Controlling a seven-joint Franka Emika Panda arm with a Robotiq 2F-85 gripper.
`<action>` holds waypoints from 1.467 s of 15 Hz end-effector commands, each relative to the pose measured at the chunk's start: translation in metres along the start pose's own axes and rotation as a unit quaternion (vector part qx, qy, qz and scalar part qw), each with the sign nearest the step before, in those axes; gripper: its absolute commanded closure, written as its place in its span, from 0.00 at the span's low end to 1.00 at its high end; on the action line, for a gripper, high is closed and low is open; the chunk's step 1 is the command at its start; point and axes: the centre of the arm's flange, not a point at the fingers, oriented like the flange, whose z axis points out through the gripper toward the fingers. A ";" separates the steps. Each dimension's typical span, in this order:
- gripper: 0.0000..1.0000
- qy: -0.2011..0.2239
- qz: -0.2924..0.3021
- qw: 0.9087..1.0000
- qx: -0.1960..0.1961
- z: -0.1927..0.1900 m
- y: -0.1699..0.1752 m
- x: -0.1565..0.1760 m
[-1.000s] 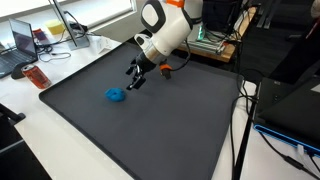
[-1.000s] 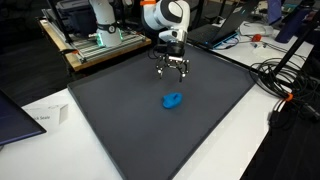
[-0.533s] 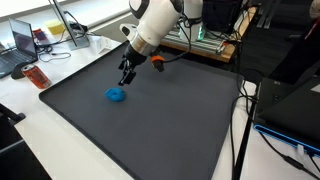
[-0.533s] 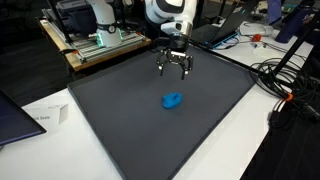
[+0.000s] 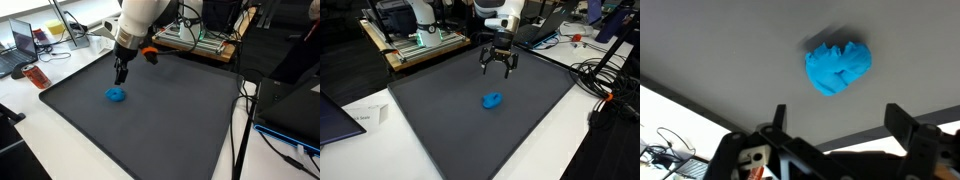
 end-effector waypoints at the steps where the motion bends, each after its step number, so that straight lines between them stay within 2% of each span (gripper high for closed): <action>1: 0.00 -0.040 -0.001 0.999 -0.008 -0.005 -0.011 0.033; 6: 0.00 -0.096 0.011 0.995 -0.021 0.001 -0.017 0.076; 12: 0.00 -0.164 0.020 0.986 -0.027 0.021 -0.017 0.119; 17: 0.00 -0.218 0.015 0.976 -0.013 0.036 -0.016 0.143; 22: 0.00 -0.275 0.014 0.961 0.003 0.052 -0.016 0.157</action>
